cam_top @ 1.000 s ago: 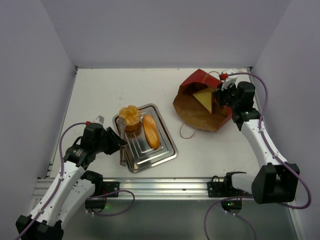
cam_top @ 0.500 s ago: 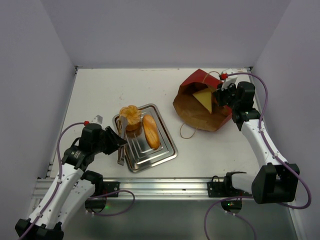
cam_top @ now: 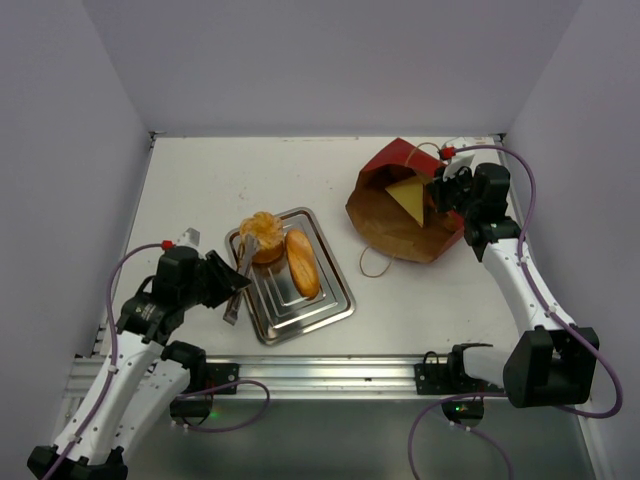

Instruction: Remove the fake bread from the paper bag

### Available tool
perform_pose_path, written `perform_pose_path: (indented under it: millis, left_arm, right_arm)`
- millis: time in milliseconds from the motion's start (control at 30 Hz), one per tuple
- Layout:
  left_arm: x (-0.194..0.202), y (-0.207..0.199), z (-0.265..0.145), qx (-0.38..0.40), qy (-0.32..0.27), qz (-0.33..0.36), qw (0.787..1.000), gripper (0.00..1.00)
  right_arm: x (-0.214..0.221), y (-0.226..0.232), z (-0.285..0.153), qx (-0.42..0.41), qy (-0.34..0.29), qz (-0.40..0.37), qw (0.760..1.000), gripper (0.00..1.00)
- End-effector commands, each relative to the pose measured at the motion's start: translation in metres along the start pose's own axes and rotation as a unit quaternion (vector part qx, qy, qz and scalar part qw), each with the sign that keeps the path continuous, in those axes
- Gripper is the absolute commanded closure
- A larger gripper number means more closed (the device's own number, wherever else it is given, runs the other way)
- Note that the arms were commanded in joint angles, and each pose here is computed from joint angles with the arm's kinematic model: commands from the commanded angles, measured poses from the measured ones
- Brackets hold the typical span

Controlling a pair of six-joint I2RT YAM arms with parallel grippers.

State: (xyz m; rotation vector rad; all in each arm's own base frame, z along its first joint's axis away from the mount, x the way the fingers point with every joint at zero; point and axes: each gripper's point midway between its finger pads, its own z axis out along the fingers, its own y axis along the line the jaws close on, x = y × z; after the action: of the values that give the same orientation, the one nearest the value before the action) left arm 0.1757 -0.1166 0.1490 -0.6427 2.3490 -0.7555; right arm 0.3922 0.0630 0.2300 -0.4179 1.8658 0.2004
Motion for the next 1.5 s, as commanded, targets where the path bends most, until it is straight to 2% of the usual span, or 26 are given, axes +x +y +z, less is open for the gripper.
perform_pose_path:
  millis: [0, 633, 833, 933, 1067, 1133, 1300, 1467]
  left_arm:
    - [-0.013, -0.015, -0.012, 0.019, -0.022, 0.001, 1.0, 0.56]
    - [-0.028, -0.02, -0.038, 0.006, -0.058, 0.009, 0.998, 0.53]
    - [-0.042, -0.038, -0.054, 0.018, -0.071, 0.053, 0.996, 0.53]
    - [-0.05, -0.059, -0.058, 0.052, -0.072, 0.088, 0.992, 0.54]
    - [-0.031, -0.095, -0.053, 0.149, -0.004, 0.154, 0.977, 0.59]
    - [-0.028, -0.106, -0.052, 0.18, 0.005, 0.171, 0.969, 0.6]
    - [-0.01, -0.127, -0.044, 0.227, 0.036, 0.195, 0.953, 0.61]
    - [0.041, -0.155, -0.024, 0.277, 0.106, 0.196, 0.935, 0.61]
  right_arm:
    - [-0.006, 0.003, -0.004, -0.008, -0.011, 0.004, 1.0, 1.0]
    - [-0.008, 0.005, -0.005, -0.01, -0.014, 0.003, 1.0, 1.0]
    - [-0.007, 0.005, -0.004, -0.013, -0.013, 0.003, 1.0, 1.0]
    - [-0.008, 0.006, -0.005, -0.016, -0.013, 0.002, 1.0, 1.0]
    - [-0.008, 0.012, -0.005, -0.034, -0.012, -0.008, 0.999, 1.0]
    - [-0.006, 0.017, -0.005, -0.05, -0.007, -0.014, 0.999, 1.0]
    - [-0.009, 0.018, -0.005, -0.058, -0.005, -0.014, 0.998, 1.0]
    - [-0.005, 0.017, -0.002, -0.06, 0.003, -0.01, 0.998, 1.0]
